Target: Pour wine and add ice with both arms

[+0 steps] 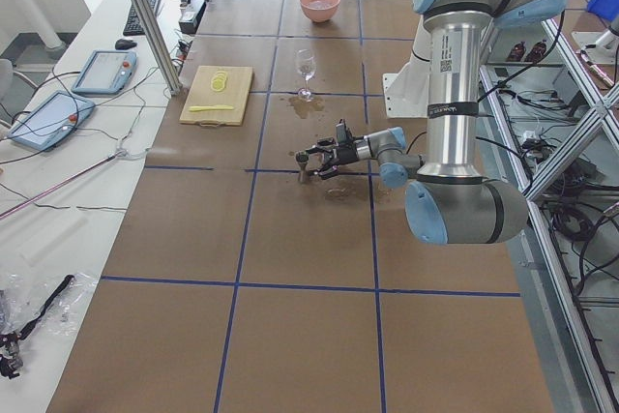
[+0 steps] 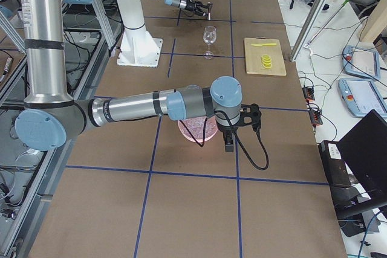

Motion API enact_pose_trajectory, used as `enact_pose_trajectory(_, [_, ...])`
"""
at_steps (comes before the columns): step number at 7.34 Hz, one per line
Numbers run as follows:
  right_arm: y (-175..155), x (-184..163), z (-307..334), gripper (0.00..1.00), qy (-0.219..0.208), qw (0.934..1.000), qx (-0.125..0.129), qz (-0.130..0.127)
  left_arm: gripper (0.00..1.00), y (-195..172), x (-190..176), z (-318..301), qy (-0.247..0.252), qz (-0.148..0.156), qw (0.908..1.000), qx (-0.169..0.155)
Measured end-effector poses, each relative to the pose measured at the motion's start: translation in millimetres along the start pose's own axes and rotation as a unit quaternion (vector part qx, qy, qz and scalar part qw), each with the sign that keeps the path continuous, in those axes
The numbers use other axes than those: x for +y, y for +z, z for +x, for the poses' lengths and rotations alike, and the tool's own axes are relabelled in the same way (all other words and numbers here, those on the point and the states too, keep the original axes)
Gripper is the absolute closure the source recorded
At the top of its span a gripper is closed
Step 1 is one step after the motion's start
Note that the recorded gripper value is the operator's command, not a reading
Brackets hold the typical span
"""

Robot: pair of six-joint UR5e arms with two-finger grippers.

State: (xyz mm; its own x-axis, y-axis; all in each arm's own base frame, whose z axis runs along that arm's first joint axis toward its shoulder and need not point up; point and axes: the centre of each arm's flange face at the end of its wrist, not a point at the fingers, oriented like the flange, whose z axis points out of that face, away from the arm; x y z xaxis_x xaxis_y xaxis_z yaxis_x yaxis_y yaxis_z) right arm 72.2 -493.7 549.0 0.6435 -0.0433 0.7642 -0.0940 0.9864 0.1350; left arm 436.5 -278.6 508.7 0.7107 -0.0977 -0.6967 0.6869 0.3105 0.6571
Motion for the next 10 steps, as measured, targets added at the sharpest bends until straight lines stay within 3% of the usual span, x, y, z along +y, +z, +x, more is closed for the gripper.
enact_pose_trajectory(8, [-1,-1,-1,0.0,-0.001,1.0,0.0,0.001,0.04,15,2,-10,0.008,0.007,0.9998,-0.013])
enact_pose_trajectory(10, [0,0,-1,0.0,-0.001,1.0,0.0,0.0,0.22,18,2,-6,0.007,0.008,0.9998,-0.015])
